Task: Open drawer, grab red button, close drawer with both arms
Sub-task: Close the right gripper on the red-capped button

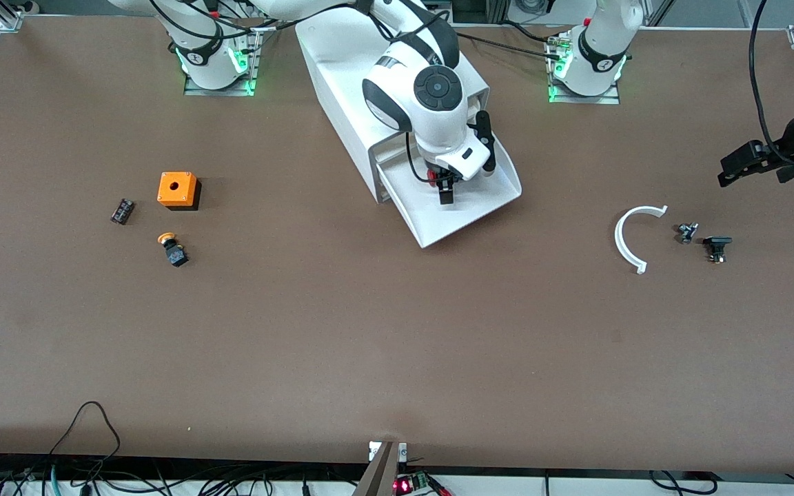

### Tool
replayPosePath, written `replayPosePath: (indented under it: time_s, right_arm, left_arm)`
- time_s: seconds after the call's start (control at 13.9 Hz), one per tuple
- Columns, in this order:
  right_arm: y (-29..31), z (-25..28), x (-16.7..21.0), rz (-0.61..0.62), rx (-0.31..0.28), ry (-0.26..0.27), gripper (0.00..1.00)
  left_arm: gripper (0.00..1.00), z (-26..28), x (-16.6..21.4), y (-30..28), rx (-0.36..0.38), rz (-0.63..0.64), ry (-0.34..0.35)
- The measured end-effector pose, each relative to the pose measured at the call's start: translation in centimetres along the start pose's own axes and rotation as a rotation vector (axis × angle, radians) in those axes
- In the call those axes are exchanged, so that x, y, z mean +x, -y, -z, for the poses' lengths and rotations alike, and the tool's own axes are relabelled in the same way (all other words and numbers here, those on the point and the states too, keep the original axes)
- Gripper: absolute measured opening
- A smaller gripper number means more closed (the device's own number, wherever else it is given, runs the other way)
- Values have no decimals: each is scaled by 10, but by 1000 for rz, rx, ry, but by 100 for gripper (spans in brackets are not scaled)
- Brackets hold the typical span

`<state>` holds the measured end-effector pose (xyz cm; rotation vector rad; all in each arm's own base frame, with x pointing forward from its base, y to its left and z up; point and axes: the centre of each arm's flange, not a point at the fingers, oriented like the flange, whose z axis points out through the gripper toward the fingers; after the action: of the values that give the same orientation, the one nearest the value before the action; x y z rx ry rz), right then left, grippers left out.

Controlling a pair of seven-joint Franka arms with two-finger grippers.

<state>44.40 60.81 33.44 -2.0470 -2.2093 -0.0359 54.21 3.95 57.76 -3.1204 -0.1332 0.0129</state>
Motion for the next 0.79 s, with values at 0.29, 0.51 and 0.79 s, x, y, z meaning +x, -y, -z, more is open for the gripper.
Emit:
replayPosePath:
  time_s: [0.29, 0.51, 0.79]
  right_arm:
    - [-1, -1, -1, -2, -1, 2, 96]
    - [1, -6, 1, 2, 4, 6, 93]
    - [7, -8, 6, 12, 6, 8, 83]
  left_arm:
    - [100, 0, 0, 0, 0, 0, 0]
    - [100, 0, 0, 0, 0, 0, 0]
    - [100, 1, 0, 0, 0, 0, -2]
